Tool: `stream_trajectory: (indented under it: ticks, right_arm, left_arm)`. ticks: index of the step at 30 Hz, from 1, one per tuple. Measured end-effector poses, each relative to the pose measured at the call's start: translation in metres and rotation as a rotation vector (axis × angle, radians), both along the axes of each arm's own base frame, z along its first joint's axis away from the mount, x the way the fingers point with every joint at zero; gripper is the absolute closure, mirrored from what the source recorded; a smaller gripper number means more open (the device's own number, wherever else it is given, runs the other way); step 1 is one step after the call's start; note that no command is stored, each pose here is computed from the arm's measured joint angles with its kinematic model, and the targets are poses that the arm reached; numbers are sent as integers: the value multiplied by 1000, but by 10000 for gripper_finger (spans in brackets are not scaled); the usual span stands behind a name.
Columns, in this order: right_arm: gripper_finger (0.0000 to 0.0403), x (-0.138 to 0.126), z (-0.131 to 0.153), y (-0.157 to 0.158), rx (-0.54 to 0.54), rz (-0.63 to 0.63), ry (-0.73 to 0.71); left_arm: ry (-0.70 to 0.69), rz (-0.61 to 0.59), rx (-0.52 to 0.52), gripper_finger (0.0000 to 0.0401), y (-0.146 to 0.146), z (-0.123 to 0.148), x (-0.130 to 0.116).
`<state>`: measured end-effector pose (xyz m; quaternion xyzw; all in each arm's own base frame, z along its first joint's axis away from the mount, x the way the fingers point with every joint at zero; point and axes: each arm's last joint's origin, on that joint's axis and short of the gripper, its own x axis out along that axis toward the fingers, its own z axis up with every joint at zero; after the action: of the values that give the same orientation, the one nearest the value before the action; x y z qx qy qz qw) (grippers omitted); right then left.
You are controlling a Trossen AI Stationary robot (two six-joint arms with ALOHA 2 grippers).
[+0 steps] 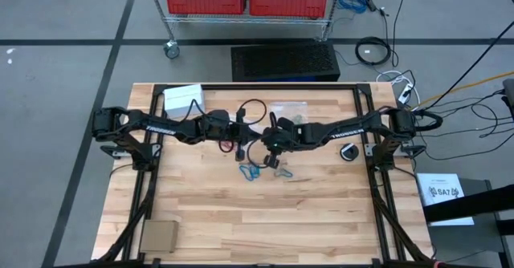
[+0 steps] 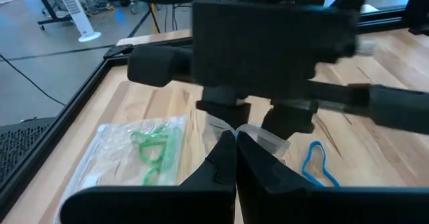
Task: Sort rubber bands
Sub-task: Open the bottom right transparent zip lock bag, then put the blue rubber band into the bottom right transparent zip lock bag
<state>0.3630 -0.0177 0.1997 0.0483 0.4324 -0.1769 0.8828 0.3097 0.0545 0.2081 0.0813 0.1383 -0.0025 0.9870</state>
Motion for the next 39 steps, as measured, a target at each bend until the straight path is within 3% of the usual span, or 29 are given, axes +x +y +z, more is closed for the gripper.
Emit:
stream_trajectory:
  ticks: [3, 7, 12, 16, 26, 36, 39]
  right_arm:
    - [373, -1, -1, -4, 5, -61, -1]
    - [311, -1, 0, -5, 26, -115, -24]
    - [223, -3, 2, -5, 33, -117, -25]
    - [177, -8, 13, -5, 33, -114, -39]
    - [166, -32, 52, -3, 15, -66, -71]
    - [146, -53, 83, 2, 79, 1, -149]
    - [141, -60, 89, 12, 144, 37, -145]
  left_arm:
    - [-3, 0, 0, 401, 0, 0, 0]
    - [-4, 4, -11, 401, 0, 0, 0]
    - [-2, 5, -18, 401, 0, 0, 0]
    - [-2, 5, -18, 401, 0, 0, 0]
    - [2, 5, -19, 401, 0, 0, 0]
    - [8, 10, -19, 401, 2, -1, -1]
    - [25, 23, -22, 401, 5, -2, -2]
